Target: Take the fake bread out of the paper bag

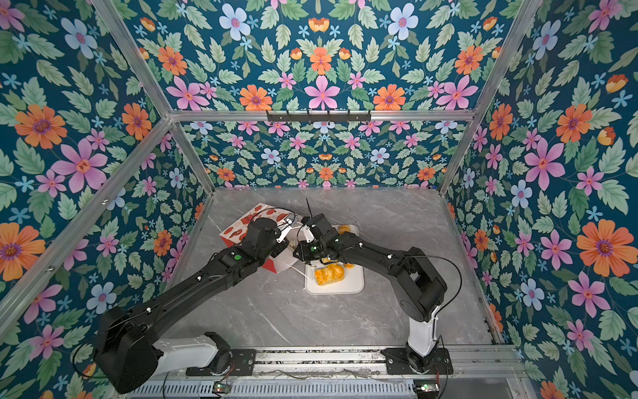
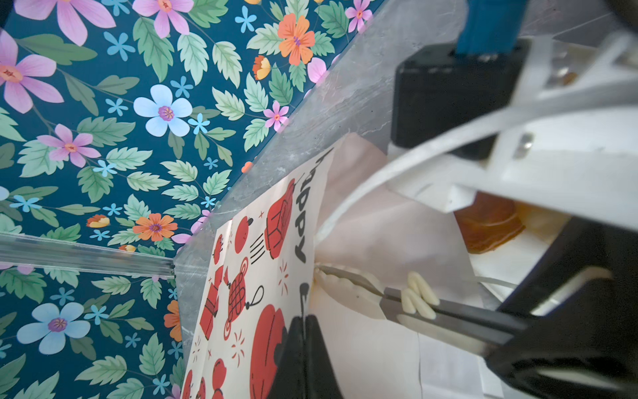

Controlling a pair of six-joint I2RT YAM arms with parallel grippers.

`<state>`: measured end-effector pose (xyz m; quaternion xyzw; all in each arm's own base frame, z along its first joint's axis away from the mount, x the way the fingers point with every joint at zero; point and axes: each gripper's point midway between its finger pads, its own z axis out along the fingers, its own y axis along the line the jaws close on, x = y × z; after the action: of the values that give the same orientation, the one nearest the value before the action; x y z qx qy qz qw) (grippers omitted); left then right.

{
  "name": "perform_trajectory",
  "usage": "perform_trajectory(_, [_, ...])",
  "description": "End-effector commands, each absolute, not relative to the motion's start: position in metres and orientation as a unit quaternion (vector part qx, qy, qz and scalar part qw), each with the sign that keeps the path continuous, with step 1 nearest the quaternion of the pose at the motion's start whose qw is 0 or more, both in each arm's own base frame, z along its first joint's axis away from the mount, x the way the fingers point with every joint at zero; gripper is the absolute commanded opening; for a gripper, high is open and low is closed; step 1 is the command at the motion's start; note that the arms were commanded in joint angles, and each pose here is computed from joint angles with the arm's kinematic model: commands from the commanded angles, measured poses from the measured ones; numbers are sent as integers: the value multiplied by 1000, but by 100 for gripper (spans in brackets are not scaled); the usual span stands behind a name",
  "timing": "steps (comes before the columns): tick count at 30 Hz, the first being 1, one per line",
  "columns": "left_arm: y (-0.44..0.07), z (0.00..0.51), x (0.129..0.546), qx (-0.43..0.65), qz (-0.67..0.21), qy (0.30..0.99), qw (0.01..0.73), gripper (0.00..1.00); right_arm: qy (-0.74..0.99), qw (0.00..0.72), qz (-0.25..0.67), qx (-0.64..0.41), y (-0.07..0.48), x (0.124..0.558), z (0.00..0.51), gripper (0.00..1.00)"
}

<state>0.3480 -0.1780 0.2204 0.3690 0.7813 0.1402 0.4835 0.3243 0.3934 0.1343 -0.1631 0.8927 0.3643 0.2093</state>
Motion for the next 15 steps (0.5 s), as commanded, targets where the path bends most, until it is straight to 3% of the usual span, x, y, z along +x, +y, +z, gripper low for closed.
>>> perform_trajectory(1, [-165,226,352,343,163,784,491,0,888,223,368,-161,399,333,139,22])
perform_trajectory(15, [-149,238,337,331,154,774,516,0,879,212,385,-184,434,337,142,27])
